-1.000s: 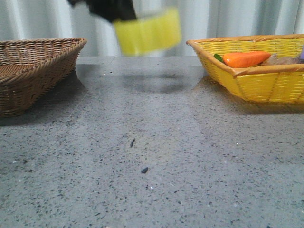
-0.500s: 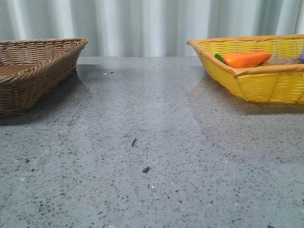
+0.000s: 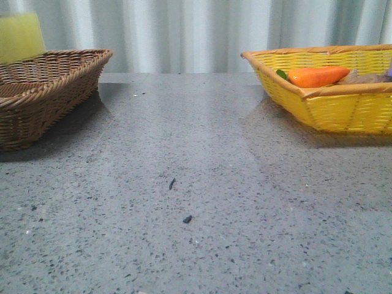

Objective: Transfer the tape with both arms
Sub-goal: 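Lift the tape roll with the left gripper and drop it into the brown basket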

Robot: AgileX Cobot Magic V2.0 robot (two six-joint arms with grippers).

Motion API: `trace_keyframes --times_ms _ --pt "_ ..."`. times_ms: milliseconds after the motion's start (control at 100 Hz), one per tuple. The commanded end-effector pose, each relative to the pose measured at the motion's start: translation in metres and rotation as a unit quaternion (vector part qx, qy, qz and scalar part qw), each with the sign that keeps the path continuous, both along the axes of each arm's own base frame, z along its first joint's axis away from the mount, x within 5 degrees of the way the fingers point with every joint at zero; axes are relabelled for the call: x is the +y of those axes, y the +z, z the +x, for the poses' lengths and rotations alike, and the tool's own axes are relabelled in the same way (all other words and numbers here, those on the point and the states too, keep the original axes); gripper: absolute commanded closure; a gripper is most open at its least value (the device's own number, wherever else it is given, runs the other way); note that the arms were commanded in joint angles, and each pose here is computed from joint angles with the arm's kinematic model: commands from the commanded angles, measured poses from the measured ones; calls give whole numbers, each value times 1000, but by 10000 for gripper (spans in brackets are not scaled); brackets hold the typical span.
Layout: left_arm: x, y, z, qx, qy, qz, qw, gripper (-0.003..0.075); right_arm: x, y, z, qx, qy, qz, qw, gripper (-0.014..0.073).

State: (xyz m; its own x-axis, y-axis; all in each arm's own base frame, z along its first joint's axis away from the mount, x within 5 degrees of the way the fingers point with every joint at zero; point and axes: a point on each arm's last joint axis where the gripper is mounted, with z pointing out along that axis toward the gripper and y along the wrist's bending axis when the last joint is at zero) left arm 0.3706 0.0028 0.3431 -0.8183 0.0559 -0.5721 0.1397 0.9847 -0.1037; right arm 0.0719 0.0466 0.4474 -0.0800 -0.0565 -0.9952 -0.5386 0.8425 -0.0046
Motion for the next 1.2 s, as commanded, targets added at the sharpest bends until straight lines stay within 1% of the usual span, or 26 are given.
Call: trace_keyframes --times_ms 0,50,100,140,190,250,300,340,400,450,520,600,610,650,680,690,700,720,810,820,830,860,910,1050,1120,1190 --pt "-2 26 -4 -74 18 -23 997 386 -1 14 2 -44 -8 21 999 637" --pt "-3 29 -4 -78 18 -33 996 283 -1 14 2 -44 -8 21 999 637" --pt "-6 37 -7 -89 18 -50 995 229 -1 14 2 -44 -8 21 999 637" --pt "-7 46 -9 -105 18 -60 992 216 -1 14 2 -44 -8 21 999 637" --pt "-9 64 -15 -136 19 -75 988 228 -1 14 2 -44 -8 21 999 637" --pt "-12 88 -25 -180 20 -94 979 276 -1 14 2 -44 -8 21 999 637" --pt "-14 111 -38 -226 20 -113 967 335 -1 14 2 -43 -8 21 999 637" --pt "-17 131 -53 -273 14 -117 955 391 -1 13 2 -43 -8 19 999 637" --pt "-23 158 -79 -341 -12 -100 935 461 -2 13 0 -42 -9 16 999 637" --pt "-28 175 -102 -377 -38 -77 922 517 -4 12 -2 -47 -11 13 999 637" --pt "-36 189 -134 -404 -67 -63 910 568 -9 10 -9 -72 -22 10 997 637" --pt "-40 192 -167 -420 -79 -68 901 599 -18 5 -20 -115 -41 2 993 637" --pt "-41 190 -169 -418 -81 -69 902 603 -18 2 -20 -116 -42 -1 992 637" --pt "-43 188 -186 -426 -85 -72 898 610 -23 -4 -26 -140 -52 -7 989 637" --pt "-44 179 -193 -421 -86 -74 900 619 -25 -9 -29 -155 -59 -12 986 637" --pt "-43 179 -199 -425 -86 -75 898 620 -26 -10 -30 -163 -62 -15 985 637" --pt "-44 174 -199 -421 -86 -76 900 621 -27 -13 -31 -164 -63 -14 984 637" --pt "-44 172 -207 -424 -86 -76 898 624 -29 -17 -33 -175 -67 -18 982 637" --pt "-43 135 -225 -402 -84 -79 908 627 -33 -33 -41 -200 -73 -16 977 637" --pt "-43 128 -224 -394 -82 -79 912 627 -33 -36 -40 -198 -72 -17 977 637" --pt "-43 126 -229 -396 -82 -79 911 627 -33 -37 -41 -199 -72 -16 977 637" --pt "-42 111 -232 -386 -78 -78 916 627 -33 -43 -42 -199 -72 -17 977 637" --pt "-40 82 -237 -363 -71 -79 926 627 -35 -50 -44 -198 -72 -17 977 637" --pt "-40 20 -254 -321 -51 -111 939 627 -36 -58 -48 -198 -72 -17 977 637" --pt "-39 -1 -261 -308 -43 -124 942 627 -36 -59 -48 -193 -72 -20 978 637" --pt "-39 -13 -266 -302 -37 -136 943 627 -36 -60 -48 -191 -72 -21 979 637"
